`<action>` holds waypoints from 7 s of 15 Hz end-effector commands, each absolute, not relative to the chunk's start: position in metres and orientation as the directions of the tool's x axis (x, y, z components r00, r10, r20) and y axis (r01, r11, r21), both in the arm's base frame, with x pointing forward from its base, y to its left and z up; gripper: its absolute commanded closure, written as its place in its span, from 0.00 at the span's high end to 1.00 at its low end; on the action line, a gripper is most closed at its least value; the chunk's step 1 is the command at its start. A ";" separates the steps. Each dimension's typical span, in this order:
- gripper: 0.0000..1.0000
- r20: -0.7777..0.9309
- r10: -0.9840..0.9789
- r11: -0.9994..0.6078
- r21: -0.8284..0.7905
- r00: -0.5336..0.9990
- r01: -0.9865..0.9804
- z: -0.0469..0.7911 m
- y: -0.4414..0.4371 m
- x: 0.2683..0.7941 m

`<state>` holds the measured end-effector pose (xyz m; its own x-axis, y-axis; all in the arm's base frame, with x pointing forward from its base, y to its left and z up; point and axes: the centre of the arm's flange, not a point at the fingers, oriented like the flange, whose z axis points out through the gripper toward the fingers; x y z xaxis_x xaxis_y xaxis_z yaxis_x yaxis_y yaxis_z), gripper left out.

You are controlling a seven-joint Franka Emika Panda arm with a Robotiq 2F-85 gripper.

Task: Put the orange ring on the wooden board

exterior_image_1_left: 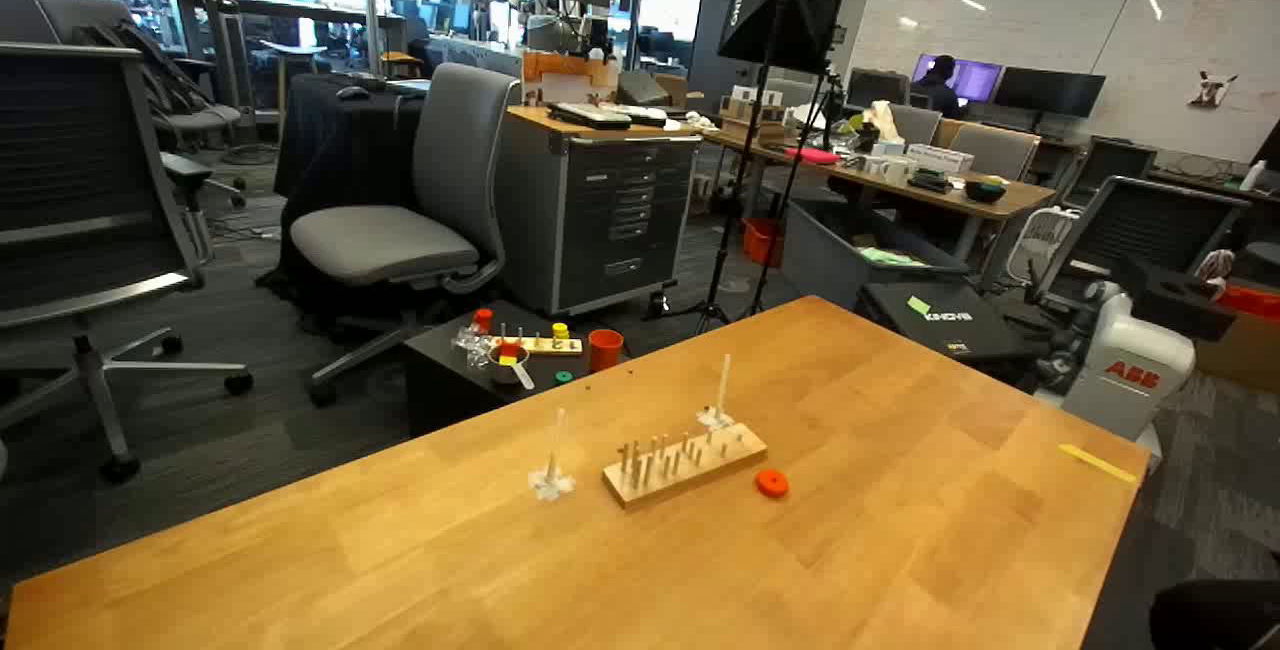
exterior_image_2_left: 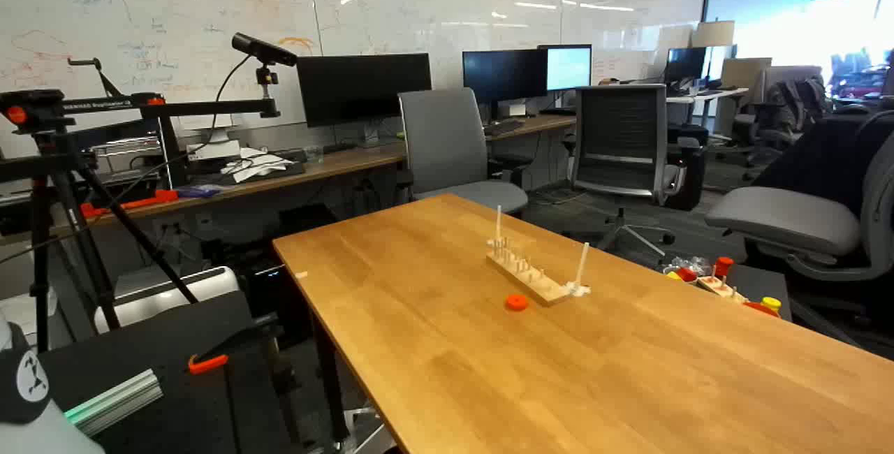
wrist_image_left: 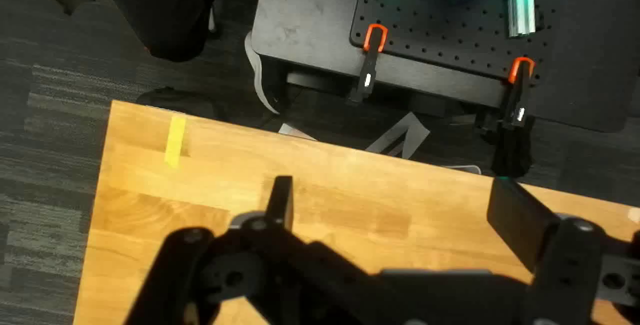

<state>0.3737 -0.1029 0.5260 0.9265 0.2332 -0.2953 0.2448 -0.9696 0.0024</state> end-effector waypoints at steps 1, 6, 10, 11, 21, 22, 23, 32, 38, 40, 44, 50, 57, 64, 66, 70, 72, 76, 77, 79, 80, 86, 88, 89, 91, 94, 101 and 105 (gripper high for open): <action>1.00 -0.293 0.233 -0.970 0.003 0.927 0.245 0.527 -0.103 0.374; 1.00 -0.380 0.164 -0.982 0.023 0.910 0.187 0.452 -0.102 0.423; 1.00 -0.315 -0.051 -0.998 0.061 0.948 -0.034 0.370 -0.107 0.491; 1.00 -0.320 -0.100 -0.995 0.056 0.942 -0.086 0.349 -0.107 0.507; 1.00 -0.257 -0.158 -0.983 -0.055 0.954 -0.178 0.280 -0.090 0.537; 1.00 -0.223 -0.192 -0.973 -0.086 0.956 -0.216 0.262 -0.084 0.550; 1.00 -0.203 -0.236 -0.957 -0.119 0.950 -0.263 0.239 -0.077 0.567; 1.00 -0.231 -0.290 -0.927 -0.174 0.929 -0.333 0.108 0.008 0.630; 1.00 -0.219 -0.216 -0.974 -0.017 0.952 -0.225 0.116 0.023 0.653; 1.00 -0.237 -0.186 -0.982 0.026 0.953 -0.186 0.120 0.032 0.656; 1.00 -0.231 -0.162 -0.987 0.039 0.959 -0.157 0.117 0.048 0.658; 1.00 -0.230 -0.172 -0.985 0.012 0.958 -0.174 0.085 0.059 0.654; 1.00 -0.193 -0.183 -0.983 0.007 0.964 -0.185 0.062 0.065 0.654; 1.00 -0.152 -0.168 -0.986 0.002 0.974 -0.170 0.060 0.085 0.661; 1.00 -0.152 -0.176 -0.984 -0.009 0.973 -0.180 0.062 0.086 0.660; 0.74 -0.172 -0.207 -0.976 -0.032 0.963 -0.215 0.065 0.079 0.657; 0.58 -0.177 -0.224 -0.971 -0.043 0.958 -0.235 0.066 0.073 0.656; 0.29 -0.193 -0.270 -0.954 -0.081 0.943 -0.290 0.071 0.051 0.653; 0.20 -0.200 -0.287 -0.946 -0.092 0.937 -0.309 0.071 0.044 0.652; 0.14 -0.212 -0.321 -0.930 -0.111 0.923 -0.349 0.073 0.030 0.651; 0.14 -0.213 -0.334 -0.924 -0.120 0.918 -0.364 0.074 0.025 0.652; 0.14 -0.200 -0.363 -0.908 -0.144 0.910 -0.394 0.091 0.013 0.659; 0.14 -0.181 -0.351 -0.914 -0.146 0.919 -0.378 0.104 0.022 0.665; 0.14 -0.171 -0.344 -0.917 -0.150 0.923 -0.370 0.111 0.027 0.668; 0.14 -0.149 -0.322 -0.926 -0.156 0.935 -0.344 0.124 0.042 0.675; 0.14 -0.124 -0.295 -0.935 -0.166 0.947 -0.313 0.137 0.062 0.686; 0.14 -0.132 -0.270 -0.943 -0.165 0.954 -0.290 0.123 0.082 0.703; 0.14 -0.148 -0.266 -0.945 -0.158 0.953 -0.288 0.112 0.083 0.705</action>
<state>0.6891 0.0785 0.1153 0.9517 -0.2752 -0.1358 -0.2952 -0.9419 -0.1605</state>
